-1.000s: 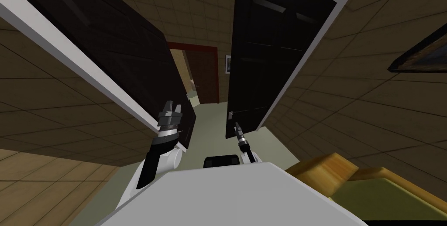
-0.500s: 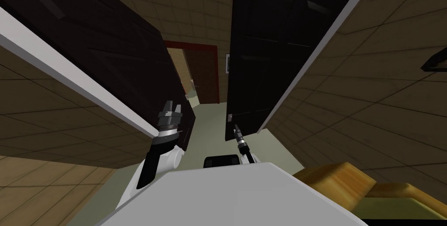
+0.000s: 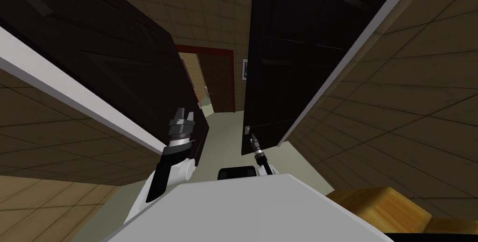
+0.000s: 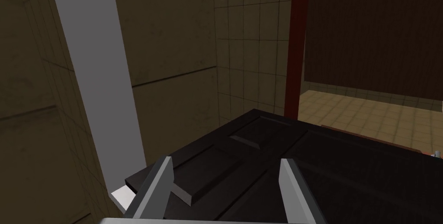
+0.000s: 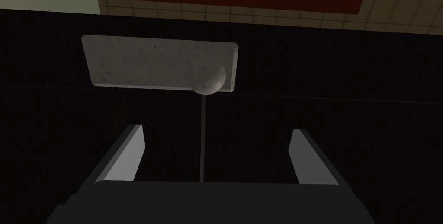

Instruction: Push the door open

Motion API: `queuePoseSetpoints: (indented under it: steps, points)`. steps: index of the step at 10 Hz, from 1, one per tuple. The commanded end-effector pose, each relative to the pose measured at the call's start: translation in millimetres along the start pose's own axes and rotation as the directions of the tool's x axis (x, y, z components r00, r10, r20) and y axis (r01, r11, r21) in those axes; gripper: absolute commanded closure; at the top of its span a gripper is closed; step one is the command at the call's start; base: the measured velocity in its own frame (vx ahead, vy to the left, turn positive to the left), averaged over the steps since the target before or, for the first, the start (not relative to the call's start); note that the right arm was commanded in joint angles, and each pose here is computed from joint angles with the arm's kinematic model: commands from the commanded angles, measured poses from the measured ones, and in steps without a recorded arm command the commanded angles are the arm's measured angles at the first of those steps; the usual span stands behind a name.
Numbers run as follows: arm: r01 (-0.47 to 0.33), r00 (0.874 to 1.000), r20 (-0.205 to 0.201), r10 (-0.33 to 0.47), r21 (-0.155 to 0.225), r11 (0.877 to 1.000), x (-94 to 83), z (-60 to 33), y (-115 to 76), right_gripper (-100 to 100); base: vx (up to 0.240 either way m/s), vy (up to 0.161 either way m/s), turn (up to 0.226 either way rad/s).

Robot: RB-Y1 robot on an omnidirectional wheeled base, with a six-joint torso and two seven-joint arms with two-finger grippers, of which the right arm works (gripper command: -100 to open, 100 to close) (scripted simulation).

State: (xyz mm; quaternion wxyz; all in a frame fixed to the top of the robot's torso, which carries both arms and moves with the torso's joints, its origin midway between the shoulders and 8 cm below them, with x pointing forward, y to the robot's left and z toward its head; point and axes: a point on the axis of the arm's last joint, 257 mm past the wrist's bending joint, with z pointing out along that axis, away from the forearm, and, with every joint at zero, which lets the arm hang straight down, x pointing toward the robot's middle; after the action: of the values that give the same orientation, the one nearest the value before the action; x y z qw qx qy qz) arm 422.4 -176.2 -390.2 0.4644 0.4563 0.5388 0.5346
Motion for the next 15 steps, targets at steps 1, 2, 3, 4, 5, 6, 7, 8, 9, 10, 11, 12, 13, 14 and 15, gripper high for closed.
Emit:
queuePoseSetpoints:
  steps: [1,2,3,4,5,6,7,8,9,10,11,12,13,14,15]
  points:
    - [0.001,1.000,0.004,-0.001,0.001,1.000,-1.7,2.0,-0.9,-100,0.197,0.037,0.026]
    - [0.000,1.000,0.006,0.000,0.002,1.000,-2.1,3.2,-1.1,-100,0.204,0.024,0.020]
    - [-0.002,1.000,0.009,0.002,0.002,1.000,-2.0,4.5,-1.3,-100,0.193,0.006,0.024]
    - [-0.006,1.000,0.012,0.006,0.002,1.000,-1.0,6.3,-1.3,-100,0.208,0.011,0.025]
    - [-0.011,1.000,0.014,0.011,0.002,1.000,0.3,7.6,-1.3,-100,0.212,0.049,0.022]
    - [-0.008,1.000,0.013,0.008,0.002,1.000,-0.4,6.5,-1.3,-100,0.080,0.026,-0.016]
    - [-0.008,1.000,0.013,0.008,0.002,1.000,-0.4,6.5,-1.3,100,-0.017,-0.005,0.013]
    - [-0.008,1.000,0.013,0.008,0.002,1.000,-0.4,6.5,-1.3,100,-0.028,-0.010,0.014]
    - [-0.008,1.000,0.013,0.008,0.002,1.000,-0.4,6.5,-1.3,100,-0.017,-0.008,0.004]
    - [-0.008,1.000,0.013,0.008,0.002,1.000,-0.4,6.5,-1.3,100,-0.011,-0.003,-0.002]
    - [-0.008,1.000,0.013,0.008,0.002,1.000,-0.4,6.5,-1.3,100,-0.008,0.000,-0.004]
    - [-0.008,1.000,0.013,0.008,0.002,1.000,-0.4,6.5,-1.3,100,0.000,0.000,0.000]
    - [-0.001,1.000,0.023,0.001,0.009,1.000,-7.5,5.4,-3.8,100,0.088,0.033,-0.021]
    - [0.002,1.000,0.030,-0.003,0.010,1.000,-11.8,5.4,-3.9,100,0.146,0.047,-0.037]
    - [0.004,0.999,0.035,-0.005,0.010,1.000,-14.6,5.4,-4.0,100,0.143,0.050,-0.031]
